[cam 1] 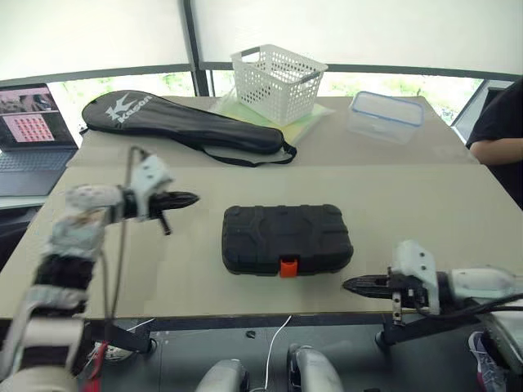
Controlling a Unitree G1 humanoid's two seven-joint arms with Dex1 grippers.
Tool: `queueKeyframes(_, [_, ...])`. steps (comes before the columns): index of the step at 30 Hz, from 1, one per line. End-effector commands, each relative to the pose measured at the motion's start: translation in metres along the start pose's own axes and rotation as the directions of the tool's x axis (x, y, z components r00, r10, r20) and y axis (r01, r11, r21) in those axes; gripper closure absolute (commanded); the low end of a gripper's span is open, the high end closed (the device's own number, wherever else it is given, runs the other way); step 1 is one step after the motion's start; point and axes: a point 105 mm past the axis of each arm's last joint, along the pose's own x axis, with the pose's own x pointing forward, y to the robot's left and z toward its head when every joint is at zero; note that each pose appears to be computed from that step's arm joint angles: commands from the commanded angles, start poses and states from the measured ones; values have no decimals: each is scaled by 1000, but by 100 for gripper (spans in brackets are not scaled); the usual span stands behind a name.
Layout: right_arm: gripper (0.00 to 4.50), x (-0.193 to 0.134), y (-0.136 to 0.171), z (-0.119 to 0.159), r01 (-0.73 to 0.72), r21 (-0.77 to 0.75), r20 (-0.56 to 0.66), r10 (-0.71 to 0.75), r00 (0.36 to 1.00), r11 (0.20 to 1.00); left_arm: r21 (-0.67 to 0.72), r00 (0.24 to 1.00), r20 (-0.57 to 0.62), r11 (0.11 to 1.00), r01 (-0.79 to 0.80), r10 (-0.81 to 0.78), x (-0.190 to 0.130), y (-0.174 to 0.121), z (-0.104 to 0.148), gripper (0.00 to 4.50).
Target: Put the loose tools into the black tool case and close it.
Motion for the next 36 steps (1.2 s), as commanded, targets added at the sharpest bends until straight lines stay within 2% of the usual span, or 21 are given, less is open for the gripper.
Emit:
queueKeyframes(1, [450,10,-7,1,-15,-58,-12,15,1000,998,125,998,-30,990,58,-54,25,4,6,444])
queueKeyframes(6, [450,22,-15,-4,-33,-89,-36,30,999,996,225,987,-92,963,151,-133,52,-6,5,444])
queueKeyframes(8, [450,31,-29,-5,21,-118,-50,-27,998,993,264,977,-129,944,197,-168,57,-13,1,444])
queueKeyframes(12, [450,36,-62,-2,164,-159,-40,-172,984,974,260,932,-147,896,360,-332,51,-36,-4,444])
queueKeyframes(15, [450,32,-81,3,242,-171,-18,-249,968,955,203,878,-116,854,478,-464,38,-59,-3,444])
queueKeyframes(19, [450,25,-92,3,280,-172,-4,-285,958,944,164,849,-65,833,528,-525,29,-84,4,444])
queueKeyframes(22, [450,19,-90,5,277,-176,-2,-282,960,945,134,890,16,883,450,-456,27,-77,20,444])
queueKeyframes(24, [450,10,-88,12,281,-133,28,-280,960,950,53,913,119,921,386,-390,25,-62,43,444])
queueKeyframes(26, [450,1,-83,22,276,-85,68,-271,960,957,-1,907,197,925,379,-371,21,-56,65,444])
queueKeyframes(29, [450,-9,-75,38,282,-39,122,-275,954,959,0,870,246,898,441,-427,24,-68,89,444])
queueKeyframes(31, [450,-11,-69,48,279,-6,156,-275,949,960,60,857,210,881,470,-471,34,-83,92,444])
queueKeyframes(36, [450,-5,-52,56,224,0,167,-220,961,975,207,874,16,857,472,-485,67,-105,60,444])
